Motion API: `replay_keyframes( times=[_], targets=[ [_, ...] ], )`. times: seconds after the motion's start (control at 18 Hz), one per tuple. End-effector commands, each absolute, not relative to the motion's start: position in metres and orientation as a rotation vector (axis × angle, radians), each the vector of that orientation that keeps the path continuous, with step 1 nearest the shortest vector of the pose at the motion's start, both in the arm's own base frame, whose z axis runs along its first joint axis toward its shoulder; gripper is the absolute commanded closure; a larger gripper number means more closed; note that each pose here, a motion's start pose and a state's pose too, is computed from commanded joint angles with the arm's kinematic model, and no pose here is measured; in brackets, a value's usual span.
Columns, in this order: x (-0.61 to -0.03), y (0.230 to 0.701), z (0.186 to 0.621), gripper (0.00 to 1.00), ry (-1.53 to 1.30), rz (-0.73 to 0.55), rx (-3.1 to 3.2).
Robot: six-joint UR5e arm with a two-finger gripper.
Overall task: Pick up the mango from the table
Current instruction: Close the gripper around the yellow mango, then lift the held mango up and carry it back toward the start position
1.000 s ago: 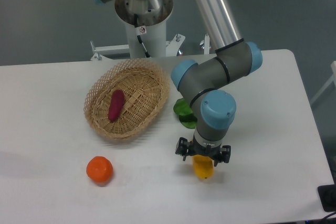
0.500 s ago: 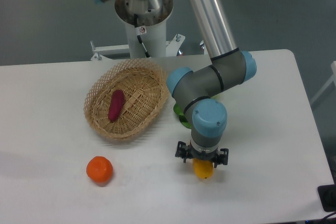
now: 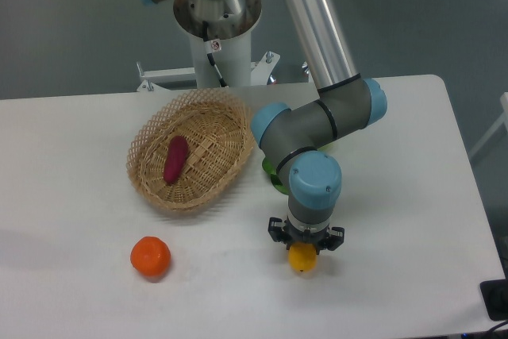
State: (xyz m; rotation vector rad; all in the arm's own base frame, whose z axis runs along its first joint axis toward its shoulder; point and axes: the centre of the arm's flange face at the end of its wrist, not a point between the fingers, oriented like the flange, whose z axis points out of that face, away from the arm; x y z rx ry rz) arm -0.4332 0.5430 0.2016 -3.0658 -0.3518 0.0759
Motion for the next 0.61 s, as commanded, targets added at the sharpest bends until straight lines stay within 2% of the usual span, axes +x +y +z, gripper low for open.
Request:
replay_keyframes(
  times=[0.28,0.61],
  targets=[
    [-0.439,0.538,0.228,0.48,-0.342,0.11,-3.032],
    [-0.463,0.51,0.261,0.48,-0.365,0.159,-3.005]
  ],
)
